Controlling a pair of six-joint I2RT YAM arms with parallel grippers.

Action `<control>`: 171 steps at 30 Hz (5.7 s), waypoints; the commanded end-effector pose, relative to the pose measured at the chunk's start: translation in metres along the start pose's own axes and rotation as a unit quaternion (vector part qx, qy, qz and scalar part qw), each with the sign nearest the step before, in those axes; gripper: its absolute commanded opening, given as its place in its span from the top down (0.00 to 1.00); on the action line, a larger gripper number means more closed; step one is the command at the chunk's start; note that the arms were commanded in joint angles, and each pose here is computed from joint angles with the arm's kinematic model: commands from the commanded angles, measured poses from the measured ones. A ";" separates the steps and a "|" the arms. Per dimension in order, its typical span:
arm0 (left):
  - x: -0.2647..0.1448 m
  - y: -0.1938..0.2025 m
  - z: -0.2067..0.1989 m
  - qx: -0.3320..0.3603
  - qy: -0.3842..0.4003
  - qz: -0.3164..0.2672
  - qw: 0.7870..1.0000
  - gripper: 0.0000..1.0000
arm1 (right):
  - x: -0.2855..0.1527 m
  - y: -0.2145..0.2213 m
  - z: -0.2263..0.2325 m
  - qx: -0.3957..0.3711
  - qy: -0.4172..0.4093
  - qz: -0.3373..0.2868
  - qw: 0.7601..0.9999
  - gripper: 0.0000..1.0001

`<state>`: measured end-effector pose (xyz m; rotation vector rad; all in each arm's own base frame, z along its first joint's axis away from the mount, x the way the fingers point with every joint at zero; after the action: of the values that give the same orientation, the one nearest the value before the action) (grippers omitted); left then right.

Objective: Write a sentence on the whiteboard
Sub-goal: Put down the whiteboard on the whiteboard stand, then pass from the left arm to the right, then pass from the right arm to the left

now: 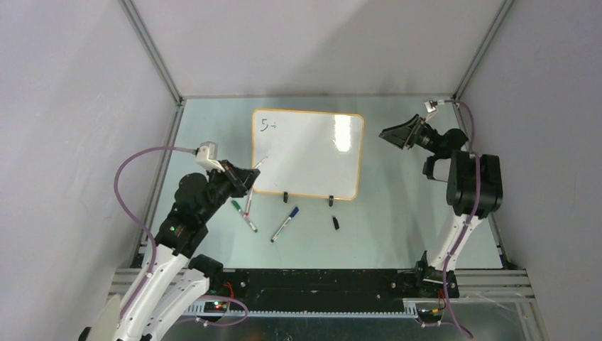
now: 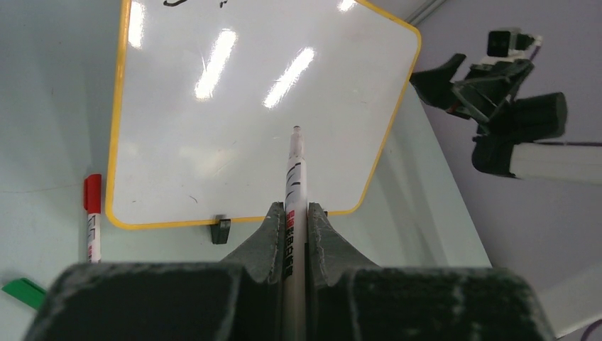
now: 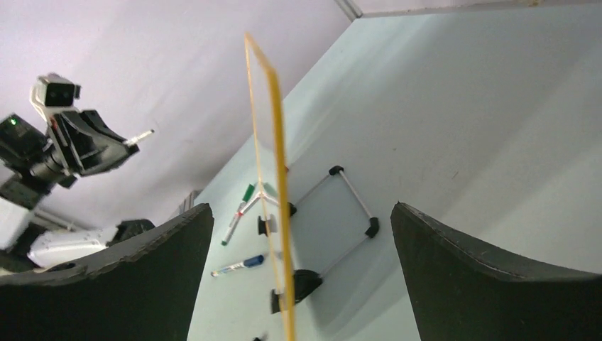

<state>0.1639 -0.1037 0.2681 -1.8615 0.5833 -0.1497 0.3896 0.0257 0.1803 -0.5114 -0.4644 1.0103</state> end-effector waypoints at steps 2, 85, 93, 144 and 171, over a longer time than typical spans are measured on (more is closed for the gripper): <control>-0.005 -0.014 -0.010 -0.006 0.022 -0.019 1.000 0.99 | -0.023 0.000 0.070 -0.053 0.015 -0.067 0.996 0.01; 0.021 0.001 -0.126 0.077 0.356 -0.087 0.927 0.95 | 0.079 0.156 0.325 0.107 0.015 -0.160 0.981 1.00; 0.023 0.005 -0.124 0.076 0.349 -0.085 0.930 1.00 | 0.074 0.154 0.322 0.113 0.022 -0.152 0.982 0.69; -0.006 -0.024 -0.117 0.095 0.339 0.016 0.936 0.36 | 0.060 0.107 0.301 -0.080 0.051 0.138 0.986 1.00; 0.014 -0.025 -0.136 0.113 0.410 0.030 0.904 0.51 | 0.064 0.115 0.320 -0.060 -0.007 0.202 0.978 1.00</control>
<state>0.1373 -0.2249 0.3039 -1.4925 1.2317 -0.8374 0.1546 0.1952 0.3589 -0.6999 -0.4068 1.4102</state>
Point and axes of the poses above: each gripper's point midway between its finger pads, its own x axis out along the fingers, its own z axis along the line the jaws close on, y = z × x, the point moved 9 cm from there along -x, back along the fingers, and after that the axes turned 14 degrees about x, right-handed, at the moved point
